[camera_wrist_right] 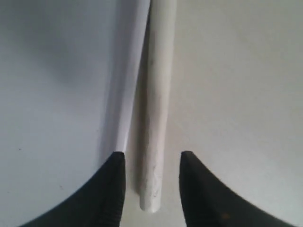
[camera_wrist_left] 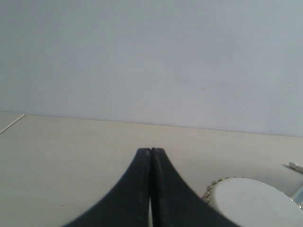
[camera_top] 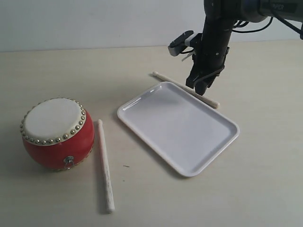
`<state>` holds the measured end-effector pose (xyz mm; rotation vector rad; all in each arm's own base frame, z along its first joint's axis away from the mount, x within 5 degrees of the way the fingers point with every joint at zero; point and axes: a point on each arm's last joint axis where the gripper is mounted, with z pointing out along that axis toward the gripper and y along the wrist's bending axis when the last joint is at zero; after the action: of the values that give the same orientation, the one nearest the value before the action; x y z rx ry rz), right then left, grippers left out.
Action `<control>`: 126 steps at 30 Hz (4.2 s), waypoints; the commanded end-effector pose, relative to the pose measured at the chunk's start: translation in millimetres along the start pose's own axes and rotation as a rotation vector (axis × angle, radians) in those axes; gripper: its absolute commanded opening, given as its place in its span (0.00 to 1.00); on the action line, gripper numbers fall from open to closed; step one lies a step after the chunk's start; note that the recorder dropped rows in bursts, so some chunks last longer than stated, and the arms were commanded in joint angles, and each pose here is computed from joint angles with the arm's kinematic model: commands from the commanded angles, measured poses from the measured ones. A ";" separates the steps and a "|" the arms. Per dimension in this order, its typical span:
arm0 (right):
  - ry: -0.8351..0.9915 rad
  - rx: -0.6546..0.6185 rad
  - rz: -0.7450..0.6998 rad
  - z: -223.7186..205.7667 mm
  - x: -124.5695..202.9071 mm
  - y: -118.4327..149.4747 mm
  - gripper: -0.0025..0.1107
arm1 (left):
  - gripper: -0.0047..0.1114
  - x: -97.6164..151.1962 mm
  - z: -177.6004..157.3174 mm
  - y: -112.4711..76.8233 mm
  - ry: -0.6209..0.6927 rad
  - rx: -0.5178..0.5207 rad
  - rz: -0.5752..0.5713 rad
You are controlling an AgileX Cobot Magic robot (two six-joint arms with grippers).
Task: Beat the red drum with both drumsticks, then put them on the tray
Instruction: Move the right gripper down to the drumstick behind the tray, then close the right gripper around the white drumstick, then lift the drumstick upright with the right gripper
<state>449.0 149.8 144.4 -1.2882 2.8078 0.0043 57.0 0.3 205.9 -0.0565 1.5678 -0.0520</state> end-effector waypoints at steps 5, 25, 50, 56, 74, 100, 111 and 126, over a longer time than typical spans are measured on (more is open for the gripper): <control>-0.005 -0.009 -0.023 7.8 7.4 -15.2 0.36 | 0.04 0.0 -0.5 0.0 -0.005 -0.001 -0.010; -0.079 0.015 -0.072 14.0 -0.2 -17.7 0.42 | 0.04 0.0 -0.5 0.0 -0.005 -0.001 -0.010; 0.006 -0.050 -0.068 43.4 4.8 -14.3 0.27 | 0.04 0.0 -0.5 0.0 -0.005 -0.001 -0.010; 0.012 -0.051 -0.031 43.4 5.2 -14.2 0.05 | 0.04 0.0 -0.5 0.0 -0.005 -0.001 -0.010; -0.134 0.020 0.357 -73.1 65.2 -46.5 0.02 | 0.04 0.0 -0.5 0.0 -0.005 -0.001 -0.010; -0.622 -0.041 0.595 -69.7 168.5 52.8 0.02 | 0.04 0.0 -0.5 0.0 -0.005 -0.001 -0.012; -0.595 -0.082 0.534 -68.4 161.7 66.2 0.02 | 0.04 -1.2 -0.5 -0.1 -0.018 0.001 -0.017; -0.775 -0.055 0.506 -110.2 182.9 90.9 0.02 | 0.04 -17.7 -2.3 -1.1 -0.187 0.081 -0.699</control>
<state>268.0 68.5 234.0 -0.3981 2.4185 0.4849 56.4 0.1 215.6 -0.5422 1.3866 -0.6047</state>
